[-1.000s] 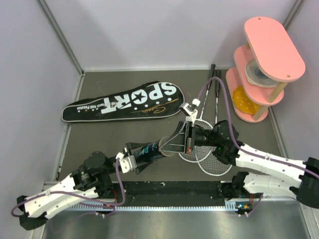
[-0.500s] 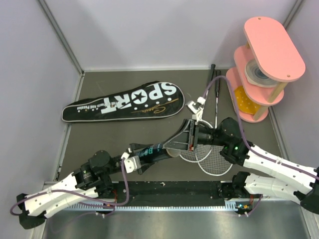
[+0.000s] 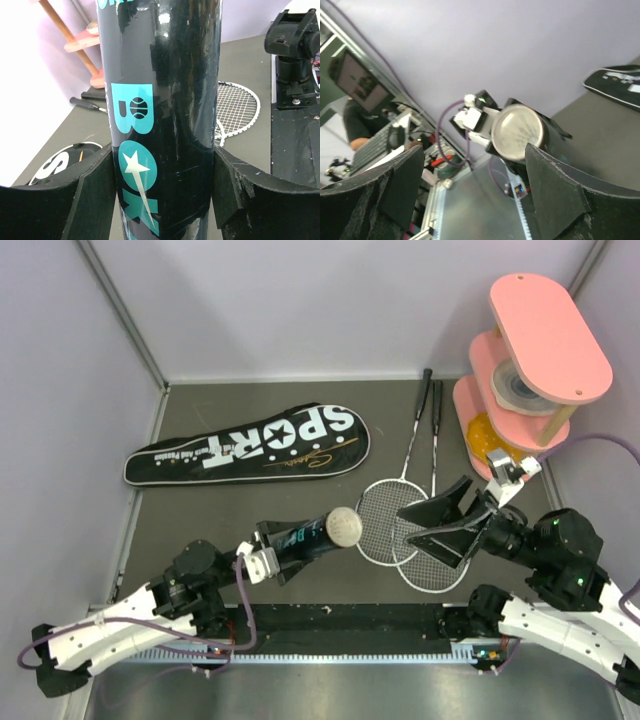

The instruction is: Pack up the badminton gear

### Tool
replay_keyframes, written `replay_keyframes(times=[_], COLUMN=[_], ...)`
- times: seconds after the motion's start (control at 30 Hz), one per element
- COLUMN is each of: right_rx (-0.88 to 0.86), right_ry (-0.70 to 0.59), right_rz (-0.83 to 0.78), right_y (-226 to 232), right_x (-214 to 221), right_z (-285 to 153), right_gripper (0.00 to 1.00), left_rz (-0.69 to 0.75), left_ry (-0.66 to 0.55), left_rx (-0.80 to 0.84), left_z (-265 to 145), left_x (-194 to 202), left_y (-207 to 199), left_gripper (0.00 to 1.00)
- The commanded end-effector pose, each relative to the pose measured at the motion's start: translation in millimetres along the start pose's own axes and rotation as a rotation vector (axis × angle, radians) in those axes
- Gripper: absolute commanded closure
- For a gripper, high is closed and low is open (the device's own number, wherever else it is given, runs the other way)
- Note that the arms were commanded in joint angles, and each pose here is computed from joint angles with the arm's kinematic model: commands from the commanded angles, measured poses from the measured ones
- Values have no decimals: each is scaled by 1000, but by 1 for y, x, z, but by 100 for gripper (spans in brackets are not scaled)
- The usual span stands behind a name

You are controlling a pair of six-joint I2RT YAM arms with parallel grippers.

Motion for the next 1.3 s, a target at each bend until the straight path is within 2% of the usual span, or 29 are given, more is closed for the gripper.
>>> replay_keyframes(times=[0.0,0.07,0.1,0.13,0.17,0.23,0.3,0.43,0.53,0.63,0.67,0.7,0.73,0.77,0.9,1.03,1.17,1.27], right_rx=[220,263,280,300,327,356,393,451,499,492,495,477,499,514,515,494,470,454], right_ry=[37,58,69,86,89,100,70,-90,-148,-154,-147,-169,-147,-153,-176,-142,-121,-99], right_rz=[-43,-35,-37,-32,-31,-29,-34,-28,-62,-110,-128,-136,-145,-162,-185,-192,-149,-119], right_y=[-57,-71,-77,-86,-94,-104,-112,-101,-86,-72,-71,-59,-66,-67,-71,-87,-107,-118], right_x=[26,37,41,48,50,55,51,11,-19,-41,-45,-59,-59,-64,-77,-68,-44,-11], right_z=[-17,-19,-20,-20,-18,-15,-11,-11,-12,4,11,17,29,34,63,94,113,123], right_gripper=[18,17,14,12,10,10,10,13,26,49,71,83,93,100,100,100,100,100], left_rz=[-51,-110,-150,-205,-218,-250,-268,-212,-174,-150,-148,-148,-148,-148,-148,-144,-141,-137], left_ry=[-119,-120,-90,-35,-30,45,56,81,99,108,106,104,102,102,99,99,99,103], left_rx=[-174,-228,-332,-339,-353,-327,-324,-300,-309,-292,-280,-276,-270,-267,-266,-261,-264,-268], left_z=[2,4,1,6,6,13,16,18,17,17,18,18,18,18,18,19,19,19], left_x=[-44,-49,-47,-38,-49,-40,-41,-24,-15,-12,-12,-12,-12,-12,-12,-11,-12,-11], left_y=[37,47,64,63,70,66,67,59,59,56,54,54,53,52,52,51,52,52], left_gripper=[94,94,94,94,95,96,96,96,96,96,96,96,96,96,96,96,97,96])
Point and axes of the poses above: each gripper's point midway between its finger pads, its own z axis out along the fingers, its own y axis along the line the jaws close on, x = y × z, the point moved 2 cm from there along -z, back along the fingers, and after that the axes turned 4 degrees about z, right-handed, at the moved point
